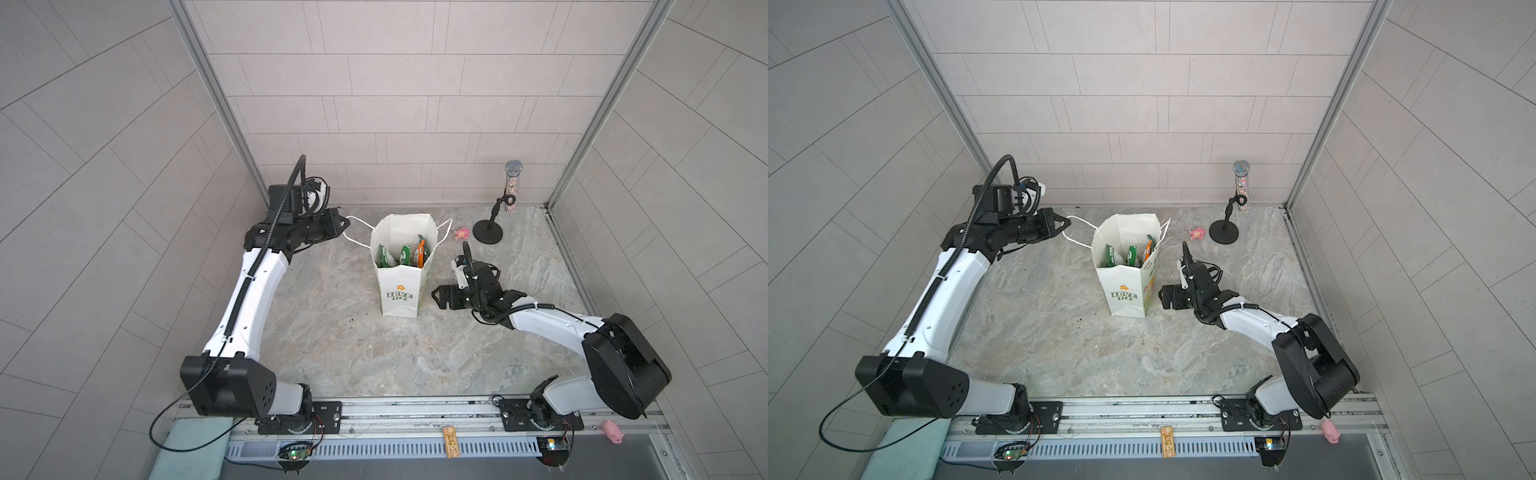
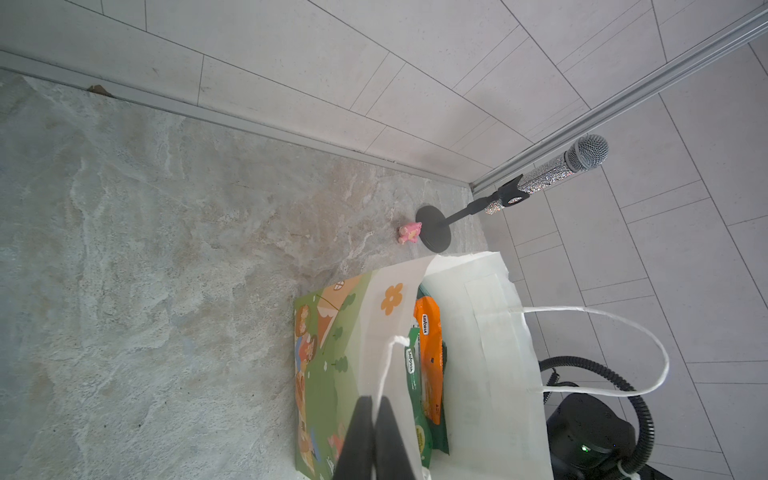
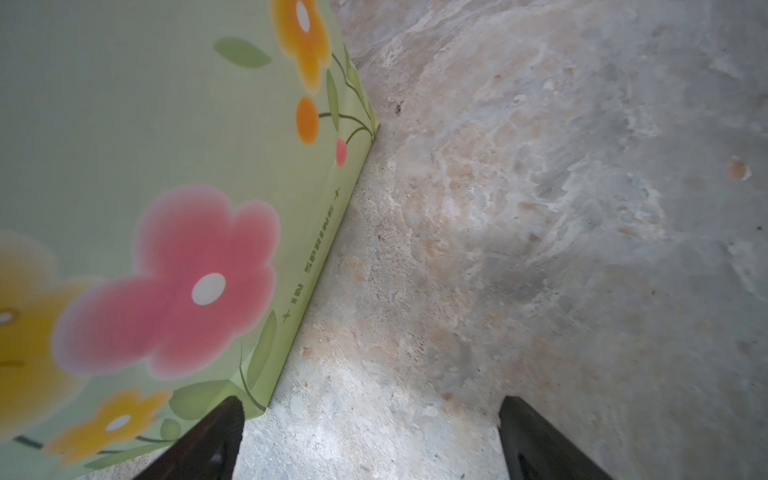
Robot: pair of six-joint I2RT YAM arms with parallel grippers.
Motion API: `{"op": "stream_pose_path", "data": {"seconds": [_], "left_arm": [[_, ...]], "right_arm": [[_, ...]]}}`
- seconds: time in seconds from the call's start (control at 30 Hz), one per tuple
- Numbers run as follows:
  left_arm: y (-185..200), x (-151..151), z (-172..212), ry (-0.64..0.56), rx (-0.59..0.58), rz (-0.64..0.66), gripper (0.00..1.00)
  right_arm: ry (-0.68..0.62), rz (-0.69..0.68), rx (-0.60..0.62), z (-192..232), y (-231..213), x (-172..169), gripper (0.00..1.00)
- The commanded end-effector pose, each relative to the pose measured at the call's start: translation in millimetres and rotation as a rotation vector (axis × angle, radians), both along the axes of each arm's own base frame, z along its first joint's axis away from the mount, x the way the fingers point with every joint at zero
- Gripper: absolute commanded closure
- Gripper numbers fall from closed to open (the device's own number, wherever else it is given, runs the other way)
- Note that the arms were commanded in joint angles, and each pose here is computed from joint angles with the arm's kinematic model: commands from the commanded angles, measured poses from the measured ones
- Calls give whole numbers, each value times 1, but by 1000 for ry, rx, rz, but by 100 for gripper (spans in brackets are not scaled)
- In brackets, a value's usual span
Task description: Take the snacks out of the paper bag
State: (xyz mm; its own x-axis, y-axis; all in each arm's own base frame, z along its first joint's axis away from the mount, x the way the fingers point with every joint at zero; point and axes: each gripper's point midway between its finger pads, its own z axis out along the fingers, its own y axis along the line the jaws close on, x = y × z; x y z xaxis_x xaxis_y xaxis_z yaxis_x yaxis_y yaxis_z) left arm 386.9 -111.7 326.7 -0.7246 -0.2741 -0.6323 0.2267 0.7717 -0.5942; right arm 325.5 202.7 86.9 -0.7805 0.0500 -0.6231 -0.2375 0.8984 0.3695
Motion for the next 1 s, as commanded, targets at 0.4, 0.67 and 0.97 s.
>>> {"op": "stream_pose_path", "data": {"seconds": [0.4, 0.67, 0.97], "left_arm": [[-3, 23, 63, -132, 32, -34, 100], [-16, 33, 88, -173, -4, -95, 100], [-50, 23, 89, -173, 8, -189, 100]], "right_arm": [[-27, 39, 172, 9, 70, 16, 5], [-34, 101, 228, 9, 122, 19, 5], [-66, 145, 274, 6, 167, 34, 5]]}}
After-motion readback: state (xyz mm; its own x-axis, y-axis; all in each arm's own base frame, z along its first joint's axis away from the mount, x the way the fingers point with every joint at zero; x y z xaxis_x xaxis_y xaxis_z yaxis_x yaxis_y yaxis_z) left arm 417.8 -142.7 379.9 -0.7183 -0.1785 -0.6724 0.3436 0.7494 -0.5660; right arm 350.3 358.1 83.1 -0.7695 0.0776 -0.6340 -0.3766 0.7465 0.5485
